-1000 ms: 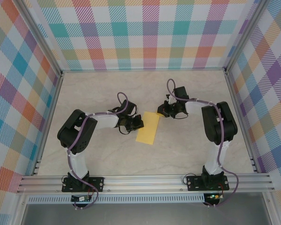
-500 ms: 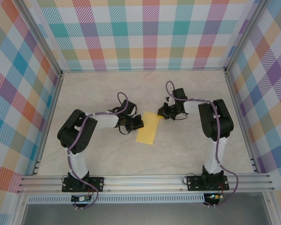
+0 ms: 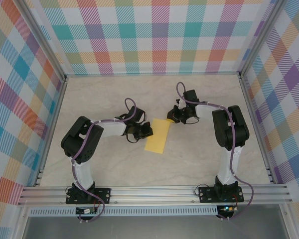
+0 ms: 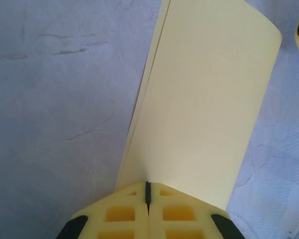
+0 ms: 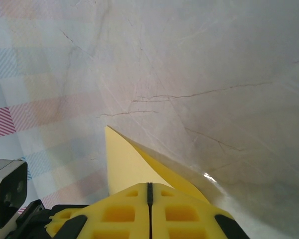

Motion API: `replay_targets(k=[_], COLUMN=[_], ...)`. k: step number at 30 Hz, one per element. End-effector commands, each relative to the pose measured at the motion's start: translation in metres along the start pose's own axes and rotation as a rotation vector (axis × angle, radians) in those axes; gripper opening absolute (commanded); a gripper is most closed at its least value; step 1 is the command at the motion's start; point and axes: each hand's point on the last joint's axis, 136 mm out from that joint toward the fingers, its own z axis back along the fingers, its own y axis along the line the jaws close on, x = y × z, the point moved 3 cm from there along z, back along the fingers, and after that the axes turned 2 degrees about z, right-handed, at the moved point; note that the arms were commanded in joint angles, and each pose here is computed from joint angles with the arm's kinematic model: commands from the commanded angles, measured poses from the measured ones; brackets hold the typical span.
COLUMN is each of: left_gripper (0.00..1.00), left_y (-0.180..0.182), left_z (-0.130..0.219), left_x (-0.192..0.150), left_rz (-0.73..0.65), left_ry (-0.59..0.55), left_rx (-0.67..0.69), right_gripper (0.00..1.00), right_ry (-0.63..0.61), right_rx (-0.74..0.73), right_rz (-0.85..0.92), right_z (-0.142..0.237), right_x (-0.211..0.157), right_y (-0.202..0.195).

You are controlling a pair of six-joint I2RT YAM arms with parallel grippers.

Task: Fold a paper plane with a square sheet of paper (pick it up from the middle)
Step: Fold the square sheet of paper in half at the center of the table.

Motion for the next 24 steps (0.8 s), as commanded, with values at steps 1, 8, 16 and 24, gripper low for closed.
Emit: replay_targets(k=[1, 8, 16, 24], left_gripper=[0.00, 0.00, 0.00, 0.00], left_y=[0.038, 0.039, 0.035, 0.022], left_z=[-0.007, -0.007, -0.007, 0.000], left_x=[-0.031, -0.031, -0.031, -0.030], left_rz=[0.040, 0.041, 0.043, 0.061], left_ry=[0.098, 0.098, 0.103, 0.097], left_rx=[0.145, 0.147, 0.132, 0.080], right_gripper=[0.06, 0.06, 0.07, 0.11], right_ry=[0.010, 0.021, 0.066, 0.034], right_rx=[-0.002, -0.058, -0.053, 0.016], right_rz=[-0.007, -0.043, -0.101, -0.040], right_z=[-0.001, -0.014, -0.021, 0.008], right_x=[-0.001, -0.012, -0.017, -0.006], right_y=[-0.005, -0.032, -0.037, 0.005])
